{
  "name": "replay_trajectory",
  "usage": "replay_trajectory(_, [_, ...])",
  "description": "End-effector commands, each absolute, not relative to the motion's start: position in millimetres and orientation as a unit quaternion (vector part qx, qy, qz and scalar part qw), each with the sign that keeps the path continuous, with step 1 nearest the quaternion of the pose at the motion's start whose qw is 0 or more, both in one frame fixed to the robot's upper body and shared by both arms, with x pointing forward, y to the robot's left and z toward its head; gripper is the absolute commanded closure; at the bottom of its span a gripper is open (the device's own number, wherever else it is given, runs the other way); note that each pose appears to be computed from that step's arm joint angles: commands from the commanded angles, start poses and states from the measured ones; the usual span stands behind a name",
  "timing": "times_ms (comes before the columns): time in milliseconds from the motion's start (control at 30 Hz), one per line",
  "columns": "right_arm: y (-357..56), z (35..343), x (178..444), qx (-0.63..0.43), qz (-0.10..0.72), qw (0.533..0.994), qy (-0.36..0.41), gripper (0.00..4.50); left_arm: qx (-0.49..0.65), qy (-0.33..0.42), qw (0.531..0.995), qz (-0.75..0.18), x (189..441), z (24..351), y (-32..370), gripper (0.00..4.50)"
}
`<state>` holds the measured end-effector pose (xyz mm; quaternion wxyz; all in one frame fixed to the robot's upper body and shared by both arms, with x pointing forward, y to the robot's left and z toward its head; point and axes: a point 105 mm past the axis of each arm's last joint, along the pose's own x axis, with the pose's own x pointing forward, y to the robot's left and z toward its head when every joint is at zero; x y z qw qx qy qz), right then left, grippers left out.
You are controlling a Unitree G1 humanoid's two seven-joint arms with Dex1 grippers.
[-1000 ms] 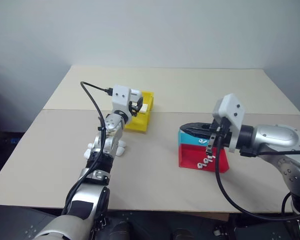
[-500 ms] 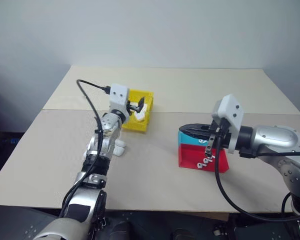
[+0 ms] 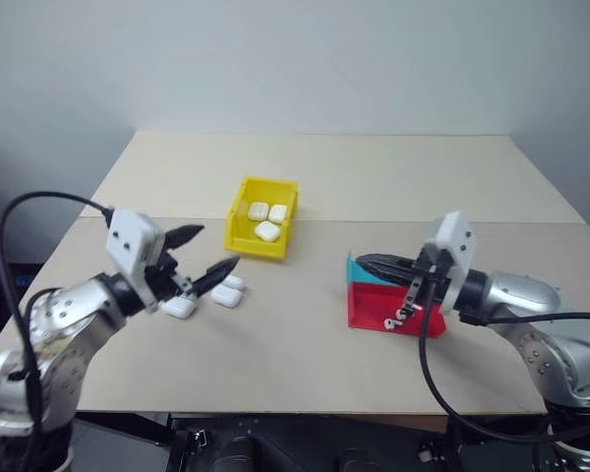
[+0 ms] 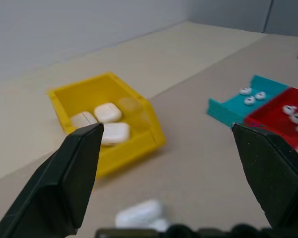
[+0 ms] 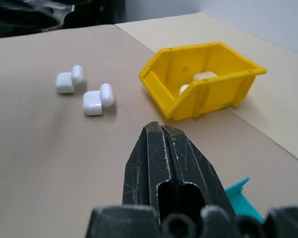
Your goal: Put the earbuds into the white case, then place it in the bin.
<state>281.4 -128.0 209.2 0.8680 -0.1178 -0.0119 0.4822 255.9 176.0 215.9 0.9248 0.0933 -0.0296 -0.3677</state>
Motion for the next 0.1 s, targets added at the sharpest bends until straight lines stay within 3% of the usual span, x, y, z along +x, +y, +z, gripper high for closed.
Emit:
replay_trajectory(33, [-139.2, 210.4, 273.7, -0.156, 0.489, 0.858, -0.013, 4.5, 0.104, -0.045, 0.923, -0.368, 232.3, 223.7, 178.9, 0.01])
replay_trajectory(100, [-139.4, 209.8, 271.8, -0.152, 0.495, 0.855, -0.011, 4.5, 0.09, -0.047, 0.932, -0.348, 231.8, 221.4, 182.2, 0.01])
